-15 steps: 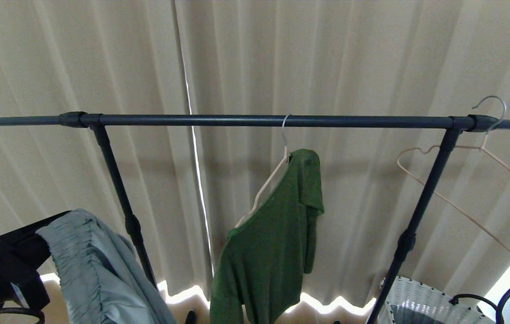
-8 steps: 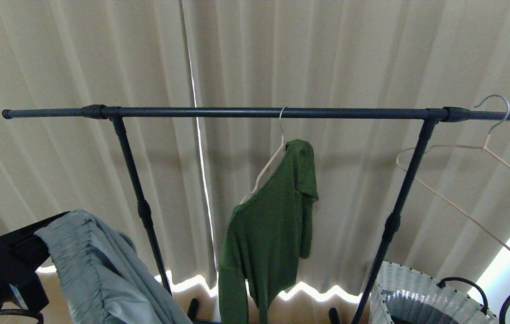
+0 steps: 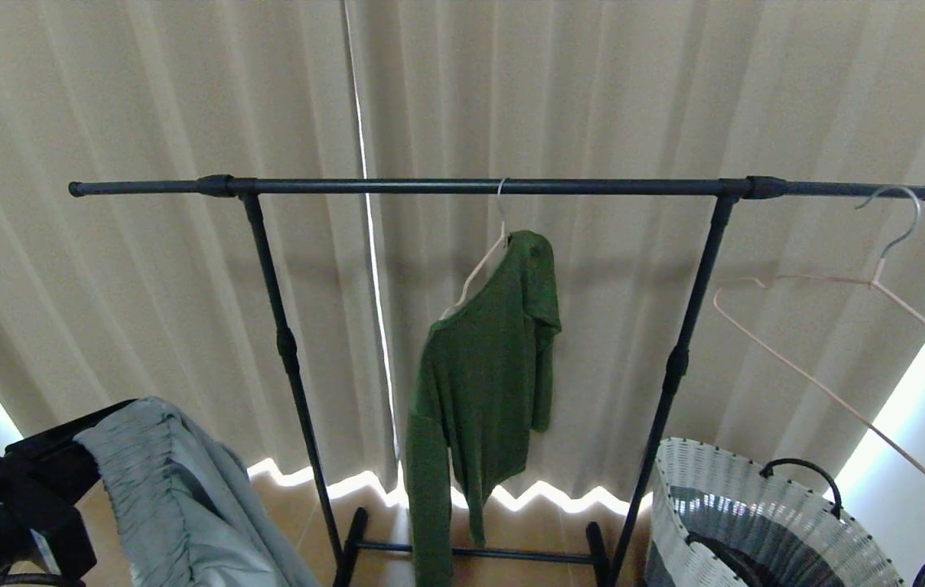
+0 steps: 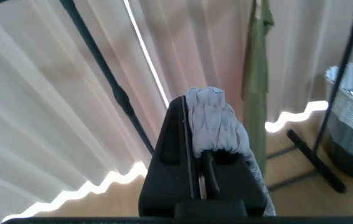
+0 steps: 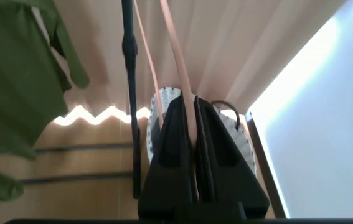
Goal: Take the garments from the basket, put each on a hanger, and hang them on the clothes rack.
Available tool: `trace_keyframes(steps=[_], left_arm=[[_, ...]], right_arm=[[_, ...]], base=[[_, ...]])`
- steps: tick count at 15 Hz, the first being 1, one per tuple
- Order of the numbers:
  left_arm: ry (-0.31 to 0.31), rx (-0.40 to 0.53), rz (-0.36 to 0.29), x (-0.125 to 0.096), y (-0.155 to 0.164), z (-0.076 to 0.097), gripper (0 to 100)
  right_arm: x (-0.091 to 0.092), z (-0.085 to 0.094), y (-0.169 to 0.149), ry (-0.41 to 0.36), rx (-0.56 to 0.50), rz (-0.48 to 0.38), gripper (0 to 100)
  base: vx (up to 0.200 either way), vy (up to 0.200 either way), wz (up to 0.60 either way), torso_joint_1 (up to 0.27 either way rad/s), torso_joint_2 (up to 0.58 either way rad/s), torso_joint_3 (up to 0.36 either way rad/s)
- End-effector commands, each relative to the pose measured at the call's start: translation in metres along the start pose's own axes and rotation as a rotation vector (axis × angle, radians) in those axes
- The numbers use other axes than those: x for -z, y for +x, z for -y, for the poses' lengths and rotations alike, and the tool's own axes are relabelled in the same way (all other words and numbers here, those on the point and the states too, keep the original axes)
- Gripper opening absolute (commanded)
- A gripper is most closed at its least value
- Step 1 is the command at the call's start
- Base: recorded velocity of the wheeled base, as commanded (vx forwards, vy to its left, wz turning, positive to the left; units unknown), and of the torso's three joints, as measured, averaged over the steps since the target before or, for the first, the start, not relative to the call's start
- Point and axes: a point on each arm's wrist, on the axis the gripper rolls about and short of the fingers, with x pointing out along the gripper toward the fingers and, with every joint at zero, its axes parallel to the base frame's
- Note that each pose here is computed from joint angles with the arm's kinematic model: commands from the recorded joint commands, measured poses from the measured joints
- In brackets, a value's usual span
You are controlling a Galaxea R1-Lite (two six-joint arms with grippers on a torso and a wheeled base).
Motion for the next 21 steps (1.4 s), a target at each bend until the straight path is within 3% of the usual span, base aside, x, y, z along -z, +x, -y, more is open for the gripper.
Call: trace_keyframes(steps=[1, 3, 7, 11, 16, 19, 21], left_arm=[[-0.001, 0.01, -0.034, 0.006, 0.003, 0.002, 0], [-0.004, 0.005, -0.04, 0.006, 0.005, 0.002, 0], [0.001, -0.055, -0.053, -0.02, 0.023, -0.006, 0], [0.001, -0.16, -0.08, -0.059, 0.066, -0.016, 0], [-0.015, -0.276, -0.089, -0.083, 0.111, -0.021, 0], [-0.084, -0.288, -0.076, -0.095, 0.142, -0.013, 0], [-0.099, -0.315, -0.07, -0.102, 0.152, -0.007, 0]], right_arm=[[-0.001, -0.001, -0.01, 0.005, -0.064, 0.039, 0], [-0.003, -0.002, -0.016, 0.007, -0.147, 0.066, 0], [-0.009, -0.013, -0.013, 0.025, -0.301, 0.136, 0], [-0.015, -0.054, -0.009, 0.082, -0.54, 0.131, 0], [-0.01, -0.096, -0.027, 0.111, -0.809, 0.095, 0], [0.0, -0.116, -0.044, 0.091, -0.954, 0.031, 0], [0.006, -0.127, -0.053, 0.084, -1.025, -0.016, 0]], base=[[0.0, 0.0, 0.0, 0.0, 0.0, 0.0], [0.0, 0.0, 0.0, 0.0, 0.0, 0.0], [0.0, 0.0, 0.0, 0.0, 0.0, 0.0], [0.0, 0.0, 0.0, 0.0, 0.0, 0.0], [0.0, 0.0, 0.0, 0.0, 0.0, 0.0], [0.0, 0.0, 0.0, 0.0, 0.0, 0.0], [0.0, 0.0, 0.0, 0.0, 0.0, 0.0]])
